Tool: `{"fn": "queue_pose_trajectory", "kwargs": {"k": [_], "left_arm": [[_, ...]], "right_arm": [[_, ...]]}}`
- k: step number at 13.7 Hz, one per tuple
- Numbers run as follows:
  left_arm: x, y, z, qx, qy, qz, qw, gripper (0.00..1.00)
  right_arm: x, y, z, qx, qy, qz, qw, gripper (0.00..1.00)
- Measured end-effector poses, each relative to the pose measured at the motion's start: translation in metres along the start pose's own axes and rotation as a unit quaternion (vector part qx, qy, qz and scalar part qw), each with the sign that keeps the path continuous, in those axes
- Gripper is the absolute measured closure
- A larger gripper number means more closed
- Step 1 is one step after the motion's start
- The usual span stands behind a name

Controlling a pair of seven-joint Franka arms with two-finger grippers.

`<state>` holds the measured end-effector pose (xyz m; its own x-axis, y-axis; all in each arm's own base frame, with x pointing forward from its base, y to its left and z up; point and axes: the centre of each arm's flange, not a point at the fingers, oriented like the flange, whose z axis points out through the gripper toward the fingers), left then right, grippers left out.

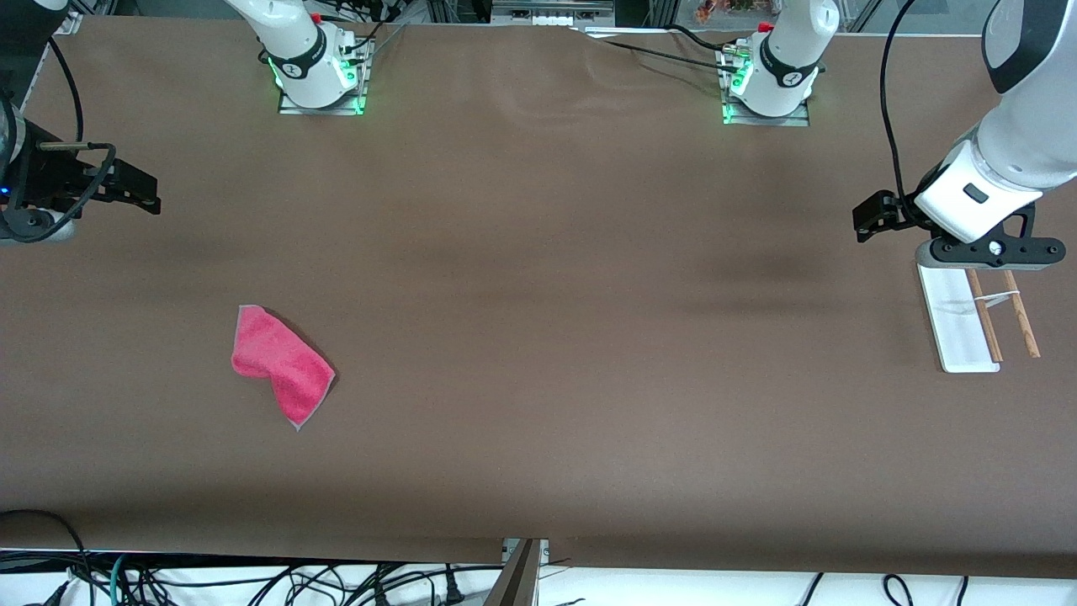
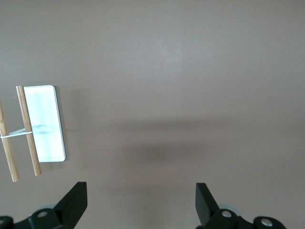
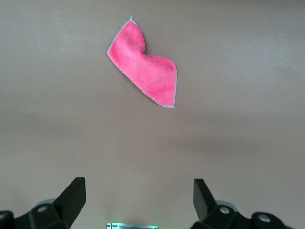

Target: Pass towel and hang on rack

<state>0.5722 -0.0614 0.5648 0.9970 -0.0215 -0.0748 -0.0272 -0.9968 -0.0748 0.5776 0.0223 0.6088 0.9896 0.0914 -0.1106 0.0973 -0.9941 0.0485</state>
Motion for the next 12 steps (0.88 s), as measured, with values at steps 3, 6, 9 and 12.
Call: {"fn": "queue_pose_trajectory", "kwargs": {"k": [3, 6, 9, 12], "left_arm": [[0.0, 0.0, 0.0, 0.0, 0.0, 0.0, 1.0, 0.0], [0.0, 0.0, 0.0, 0.0, 0.0, 0.0, 1.0, 0.0], [0.0, 0.0, 0.0, 0.0, 0.0, 0.0, 1.0, 0.0], [0.0, 0.0, 0.0, 0.0, 0.0, 0.0, 1.0, 0.0]], "right_arm": [[0.0, 0.0, 0.0, 0.0, 0.0, 0.0, 1.0, 0.0], [0.003, 0.0, 0.005, 0.0, -0.004, 0.0, 1.0, 0.0], [0.023, 0.0, 0.034, 0.003, -0.019, -0.002, 1.0, 0.0], [0.048, 0.0, 0.063, 0.005, -0.014, -0.003, 1.0, 0.0]]}}
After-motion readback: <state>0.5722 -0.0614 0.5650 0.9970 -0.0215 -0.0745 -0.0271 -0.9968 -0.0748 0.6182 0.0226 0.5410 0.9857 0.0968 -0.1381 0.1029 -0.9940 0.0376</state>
